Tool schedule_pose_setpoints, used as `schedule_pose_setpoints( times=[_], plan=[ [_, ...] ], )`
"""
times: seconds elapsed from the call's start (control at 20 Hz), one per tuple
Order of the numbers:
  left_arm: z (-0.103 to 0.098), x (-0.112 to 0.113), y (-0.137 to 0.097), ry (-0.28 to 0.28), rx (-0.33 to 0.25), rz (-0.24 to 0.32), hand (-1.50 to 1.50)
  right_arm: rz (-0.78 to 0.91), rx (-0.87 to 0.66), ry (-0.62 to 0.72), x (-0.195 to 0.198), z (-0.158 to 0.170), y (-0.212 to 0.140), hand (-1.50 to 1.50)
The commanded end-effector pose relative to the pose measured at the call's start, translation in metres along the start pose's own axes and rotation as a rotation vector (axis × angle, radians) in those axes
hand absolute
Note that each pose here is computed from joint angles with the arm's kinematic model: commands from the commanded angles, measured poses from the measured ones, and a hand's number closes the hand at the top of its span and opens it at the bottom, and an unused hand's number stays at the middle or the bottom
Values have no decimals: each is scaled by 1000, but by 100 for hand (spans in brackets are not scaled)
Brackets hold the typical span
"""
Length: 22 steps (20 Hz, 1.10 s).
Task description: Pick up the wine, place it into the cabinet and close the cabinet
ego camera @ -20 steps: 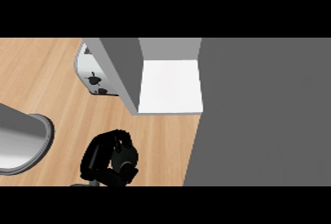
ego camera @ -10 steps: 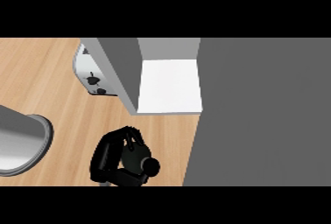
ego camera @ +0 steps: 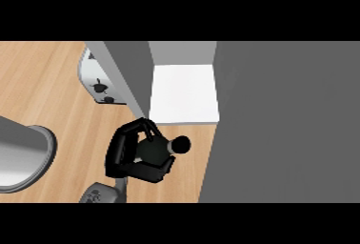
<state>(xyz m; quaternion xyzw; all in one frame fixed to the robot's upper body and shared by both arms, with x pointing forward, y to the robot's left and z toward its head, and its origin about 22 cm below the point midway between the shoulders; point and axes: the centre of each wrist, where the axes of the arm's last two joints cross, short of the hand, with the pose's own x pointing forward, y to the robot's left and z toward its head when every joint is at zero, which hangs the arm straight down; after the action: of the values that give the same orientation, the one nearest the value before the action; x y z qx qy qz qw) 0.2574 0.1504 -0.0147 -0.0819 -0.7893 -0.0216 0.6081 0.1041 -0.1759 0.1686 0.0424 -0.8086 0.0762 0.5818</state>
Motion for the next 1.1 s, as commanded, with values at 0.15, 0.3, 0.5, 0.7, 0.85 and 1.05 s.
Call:
schedule_pose_setpoints(
  times=[0.15, 0.3, 0.5, 0.7, 0.85, 1.05],
  plan=[
    [-43, -3, 2, 3, 11, -52, 150, -87, 14, -53, 46, 24, -13, -150],
    [-59, -12, -1, 19, 0, -44, 150, -71, 15, -57, 38, 22, -9, -150],
    [-70, -3, -6, 42, -10, -64, 150, -97, 6, -60, 31, 24, -7, -150],
    [-85, -16, -12, 45, 9, -71, 150, -82, 33, -68, 41, 27, -11, -150],
    [-107, -10, -17, 43, -13, -62, 150, -96, 26, -76, 33, 18, -12, -150],
    [-111, -14, -28, 55, -31, -47, 150, -101, 26, -65, 31, 23, -10, -150]
  ],
)
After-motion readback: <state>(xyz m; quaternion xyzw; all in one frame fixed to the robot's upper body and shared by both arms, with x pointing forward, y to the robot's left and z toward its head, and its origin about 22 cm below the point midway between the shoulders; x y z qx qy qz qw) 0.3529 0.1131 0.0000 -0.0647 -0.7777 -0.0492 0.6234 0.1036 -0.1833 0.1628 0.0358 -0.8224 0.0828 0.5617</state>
